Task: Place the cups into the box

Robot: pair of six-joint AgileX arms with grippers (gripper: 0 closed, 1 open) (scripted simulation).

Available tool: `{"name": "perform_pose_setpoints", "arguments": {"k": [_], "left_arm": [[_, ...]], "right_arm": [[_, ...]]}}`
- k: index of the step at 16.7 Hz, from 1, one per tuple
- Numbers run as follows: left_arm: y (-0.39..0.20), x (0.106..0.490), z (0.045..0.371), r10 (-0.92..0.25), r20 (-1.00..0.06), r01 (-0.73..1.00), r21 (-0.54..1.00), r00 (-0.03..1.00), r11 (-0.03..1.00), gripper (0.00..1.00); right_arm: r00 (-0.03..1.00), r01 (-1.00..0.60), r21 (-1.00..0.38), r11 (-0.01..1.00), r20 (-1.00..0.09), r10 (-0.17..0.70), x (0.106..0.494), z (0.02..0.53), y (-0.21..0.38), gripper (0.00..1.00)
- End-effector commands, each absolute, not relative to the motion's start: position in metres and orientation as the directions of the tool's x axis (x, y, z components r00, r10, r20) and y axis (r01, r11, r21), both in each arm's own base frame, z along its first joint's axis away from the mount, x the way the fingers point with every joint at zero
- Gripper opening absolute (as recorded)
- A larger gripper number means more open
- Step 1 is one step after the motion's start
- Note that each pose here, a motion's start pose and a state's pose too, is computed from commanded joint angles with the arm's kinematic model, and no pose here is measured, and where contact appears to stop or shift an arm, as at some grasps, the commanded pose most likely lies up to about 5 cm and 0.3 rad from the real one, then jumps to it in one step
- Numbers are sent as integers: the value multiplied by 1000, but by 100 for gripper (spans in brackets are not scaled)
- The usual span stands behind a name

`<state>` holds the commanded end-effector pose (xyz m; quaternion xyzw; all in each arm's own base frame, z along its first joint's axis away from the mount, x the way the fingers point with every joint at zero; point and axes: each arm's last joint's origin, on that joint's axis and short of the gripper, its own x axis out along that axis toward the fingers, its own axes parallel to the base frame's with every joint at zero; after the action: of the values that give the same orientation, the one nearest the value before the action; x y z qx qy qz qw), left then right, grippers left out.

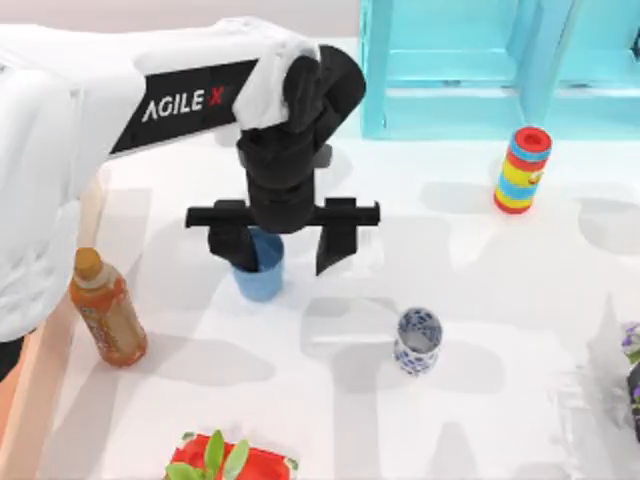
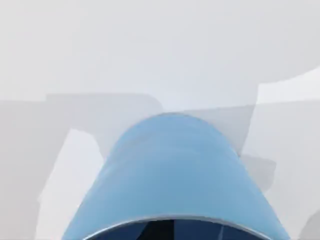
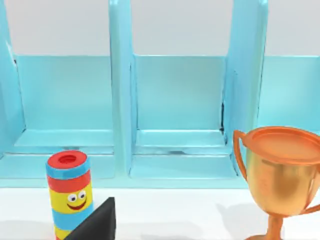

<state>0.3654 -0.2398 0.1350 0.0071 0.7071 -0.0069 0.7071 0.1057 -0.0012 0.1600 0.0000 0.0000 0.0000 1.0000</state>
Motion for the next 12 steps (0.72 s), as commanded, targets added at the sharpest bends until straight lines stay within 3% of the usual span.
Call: {"name": "perform_pose_setpoints", "arguments": {"k": [6,12], "left_arm": [[-240,365,135,0,-1000,20,0,0,1000,2],[-240,365,135,0,-1000,20,0,0,1000,0]], "right_arm": [[1000,0,0,1000,0,0,106,160,-1,100],[1000,0,0,1000,0,0,106,160,-1,100]]}}
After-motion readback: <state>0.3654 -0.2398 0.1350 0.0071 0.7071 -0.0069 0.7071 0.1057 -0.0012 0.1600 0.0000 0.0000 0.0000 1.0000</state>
